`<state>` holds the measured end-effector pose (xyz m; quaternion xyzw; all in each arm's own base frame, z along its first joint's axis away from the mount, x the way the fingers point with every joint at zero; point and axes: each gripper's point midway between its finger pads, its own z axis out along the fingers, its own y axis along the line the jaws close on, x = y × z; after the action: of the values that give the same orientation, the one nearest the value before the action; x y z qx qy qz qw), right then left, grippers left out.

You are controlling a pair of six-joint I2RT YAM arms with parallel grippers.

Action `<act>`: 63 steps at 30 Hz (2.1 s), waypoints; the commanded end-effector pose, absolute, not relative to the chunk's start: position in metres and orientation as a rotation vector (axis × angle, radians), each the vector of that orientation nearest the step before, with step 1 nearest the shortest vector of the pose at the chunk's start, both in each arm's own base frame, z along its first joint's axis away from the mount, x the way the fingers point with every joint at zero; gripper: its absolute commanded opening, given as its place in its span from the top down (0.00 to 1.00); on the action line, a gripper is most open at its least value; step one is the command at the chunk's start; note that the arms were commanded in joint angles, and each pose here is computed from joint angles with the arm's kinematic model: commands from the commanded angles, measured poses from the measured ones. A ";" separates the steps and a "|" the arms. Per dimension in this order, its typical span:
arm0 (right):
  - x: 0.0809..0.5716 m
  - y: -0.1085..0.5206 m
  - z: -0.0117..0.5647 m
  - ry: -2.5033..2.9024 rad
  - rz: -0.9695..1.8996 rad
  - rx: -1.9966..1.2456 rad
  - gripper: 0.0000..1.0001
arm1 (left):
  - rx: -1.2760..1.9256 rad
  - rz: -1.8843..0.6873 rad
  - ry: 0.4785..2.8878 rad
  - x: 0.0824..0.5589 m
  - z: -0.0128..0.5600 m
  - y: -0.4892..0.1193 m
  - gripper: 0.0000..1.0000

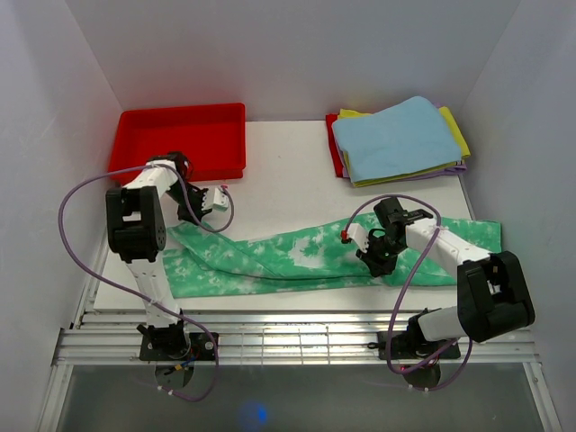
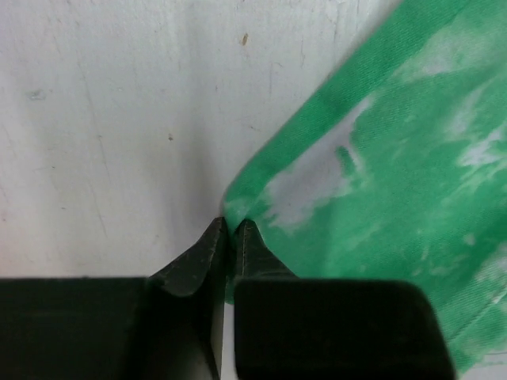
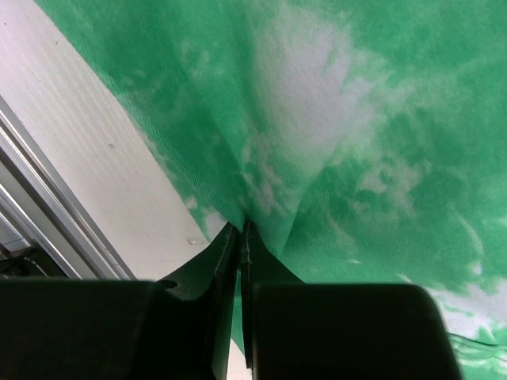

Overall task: Fold and stack the trousers
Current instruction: Fold the trousers

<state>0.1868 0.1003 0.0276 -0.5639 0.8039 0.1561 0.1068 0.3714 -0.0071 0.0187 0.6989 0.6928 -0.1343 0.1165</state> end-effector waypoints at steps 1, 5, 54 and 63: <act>0.198 0.102 0.040 2.383 0.443 -1.615 0.92 | 2.085 -0.418 2.123 0.345 0.002 0.005 0.93; 0.225 0.107 0.063 2.362 0.411 -1.504 0.92 | 1.968 -0.270 2.091 0.375 0.052 0.009 1.00; 0.189 0.097 0.048 2.342 0.557 -1.543 0.92 | 1.092 -0.011 1.986 0.228 0.091 0.090 1.00; 0.187 0.094 0.038 2.404 0.551 -1.596 0.92 | 1.229 -0.103 2.141 0.180 0.043 0.083 1.00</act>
<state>0.1949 0.1038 0.0399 -0.5401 0.8064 0.1988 0.1357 0.1941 0.0842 0.0523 0.4348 0.8242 -0.0370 0.3609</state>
